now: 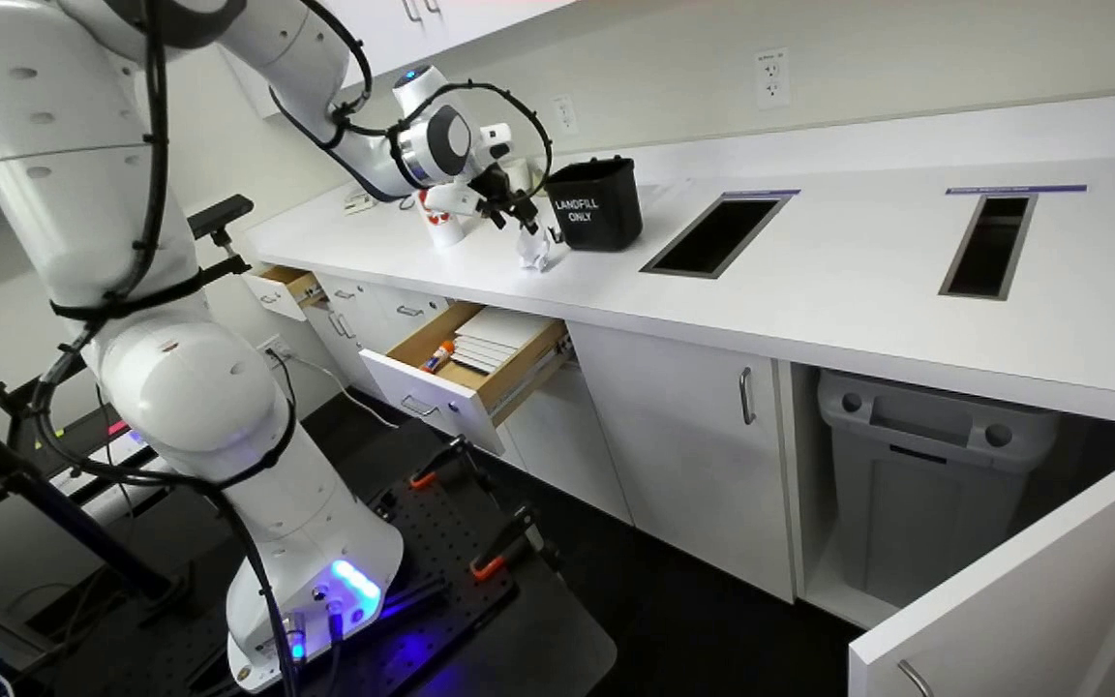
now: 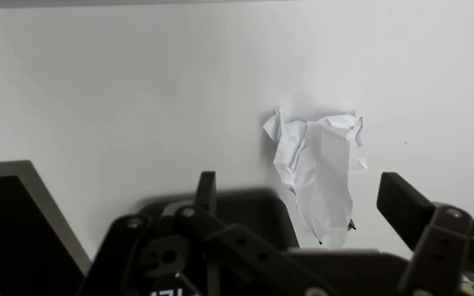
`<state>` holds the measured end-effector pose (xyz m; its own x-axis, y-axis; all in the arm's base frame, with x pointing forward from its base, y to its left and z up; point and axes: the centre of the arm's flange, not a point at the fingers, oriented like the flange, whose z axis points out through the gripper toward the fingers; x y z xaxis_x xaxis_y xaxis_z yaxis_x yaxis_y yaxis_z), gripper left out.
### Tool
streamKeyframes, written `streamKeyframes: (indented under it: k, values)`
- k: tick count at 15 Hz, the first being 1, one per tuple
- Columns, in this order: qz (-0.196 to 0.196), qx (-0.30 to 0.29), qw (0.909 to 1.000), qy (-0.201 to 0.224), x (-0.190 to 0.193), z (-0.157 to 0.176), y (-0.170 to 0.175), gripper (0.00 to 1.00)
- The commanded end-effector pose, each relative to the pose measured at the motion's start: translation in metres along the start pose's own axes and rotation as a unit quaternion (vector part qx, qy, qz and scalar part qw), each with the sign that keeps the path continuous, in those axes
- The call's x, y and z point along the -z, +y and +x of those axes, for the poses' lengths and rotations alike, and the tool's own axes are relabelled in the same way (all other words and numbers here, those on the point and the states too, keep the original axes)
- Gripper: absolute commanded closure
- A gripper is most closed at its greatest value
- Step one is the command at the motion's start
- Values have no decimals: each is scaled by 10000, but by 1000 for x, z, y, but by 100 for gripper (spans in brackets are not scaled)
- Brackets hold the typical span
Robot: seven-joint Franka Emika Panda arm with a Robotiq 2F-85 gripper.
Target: Pick up the paper from the countertop and put it in the black waste bin
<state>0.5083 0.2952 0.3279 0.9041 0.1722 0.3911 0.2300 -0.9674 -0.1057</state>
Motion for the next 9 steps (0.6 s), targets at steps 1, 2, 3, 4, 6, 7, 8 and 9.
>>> streamKeyframes:
  k: [1, 2, 3, 4, 6, 7, 8, 9]
  values:
    - [163, 245, 9992, 269, -29, 25, -22, 0]
    - [186, 315, 9989, 282, -35, 28, -26, 0]
    - [155, 354, 9989, 267, -42, 32, -30, 0]
    - [75, 378, 9989, 269, -49, 36, -34, 0]
    - [-103, 551, 9980, 285, -62, 42, -39, 0]
    - [-174, 613, 9975, 303, -69, 44, -40, 0]
    - [-221, 678, 9970, 314, -75, 45, -42, 24]
    - [-251, 751, 9964, 298, -81, 47, -44, 26]
